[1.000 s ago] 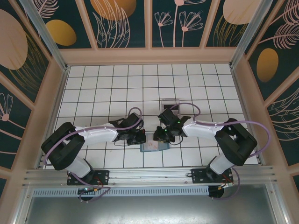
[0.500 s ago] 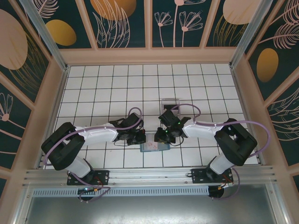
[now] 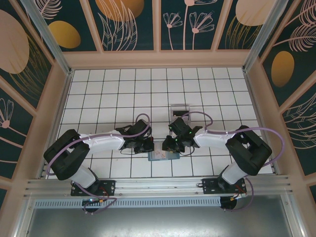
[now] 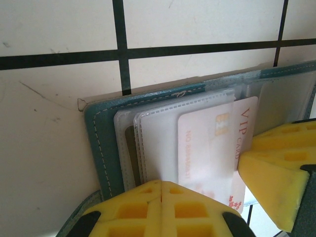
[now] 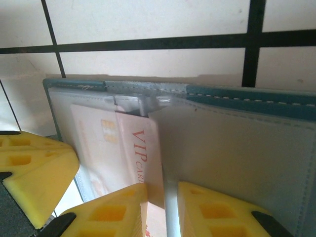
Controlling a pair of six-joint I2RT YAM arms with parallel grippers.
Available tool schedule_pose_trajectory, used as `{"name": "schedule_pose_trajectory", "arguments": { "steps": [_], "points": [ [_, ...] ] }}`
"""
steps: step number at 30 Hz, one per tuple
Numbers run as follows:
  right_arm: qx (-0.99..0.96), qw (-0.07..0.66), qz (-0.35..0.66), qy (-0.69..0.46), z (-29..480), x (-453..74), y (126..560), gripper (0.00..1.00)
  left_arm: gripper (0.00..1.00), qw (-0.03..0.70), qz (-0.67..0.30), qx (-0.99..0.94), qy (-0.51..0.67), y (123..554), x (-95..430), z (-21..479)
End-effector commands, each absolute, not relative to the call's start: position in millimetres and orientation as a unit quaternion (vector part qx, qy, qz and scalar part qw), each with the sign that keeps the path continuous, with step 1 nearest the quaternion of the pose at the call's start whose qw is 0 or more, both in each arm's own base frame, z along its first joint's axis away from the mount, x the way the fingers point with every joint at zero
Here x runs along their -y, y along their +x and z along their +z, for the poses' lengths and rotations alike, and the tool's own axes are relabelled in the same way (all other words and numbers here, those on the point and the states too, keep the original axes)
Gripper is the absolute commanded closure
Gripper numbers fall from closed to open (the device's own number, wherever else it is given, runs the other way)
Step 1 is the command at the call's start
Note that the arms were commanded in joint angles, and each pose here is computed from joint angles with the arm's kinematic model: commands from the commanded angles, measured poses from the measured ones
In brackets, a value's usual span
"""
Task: Take the credit cards out of the card holder
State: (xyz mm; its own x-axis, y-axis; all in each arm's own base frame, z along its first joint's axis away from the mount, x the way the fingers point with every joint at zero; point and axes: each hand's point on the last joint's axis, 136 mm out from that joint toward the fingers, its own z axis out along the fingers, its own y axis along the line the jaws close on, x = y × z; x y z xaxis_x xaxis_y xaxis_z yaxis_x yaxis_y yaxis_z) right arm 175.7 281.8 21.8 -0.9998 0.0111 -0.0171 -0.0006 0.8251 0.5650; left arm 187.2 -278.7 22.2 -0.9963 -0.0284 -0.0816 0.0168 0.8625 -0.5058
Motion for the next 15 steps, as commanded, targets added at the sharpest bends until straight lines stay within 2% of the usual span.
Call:
{"name": "schedule_pose_trajectory", "arguments": {
  "steps": [1, 15],
  "points": [
    [-0.952, 0.002, 0.306, 0.009, 19, -282, 172, 0.76, 0.98, 0.035, -0.239, -0.970, -0.007, 179, 267, 15],
    [-0.941, 0.009, 0.339, 0.005, 29, -288, 174, 0.80, 0.98, 0.033, -0.239, -0.971, -0.005, 179, 268, 14]
  ]
}}
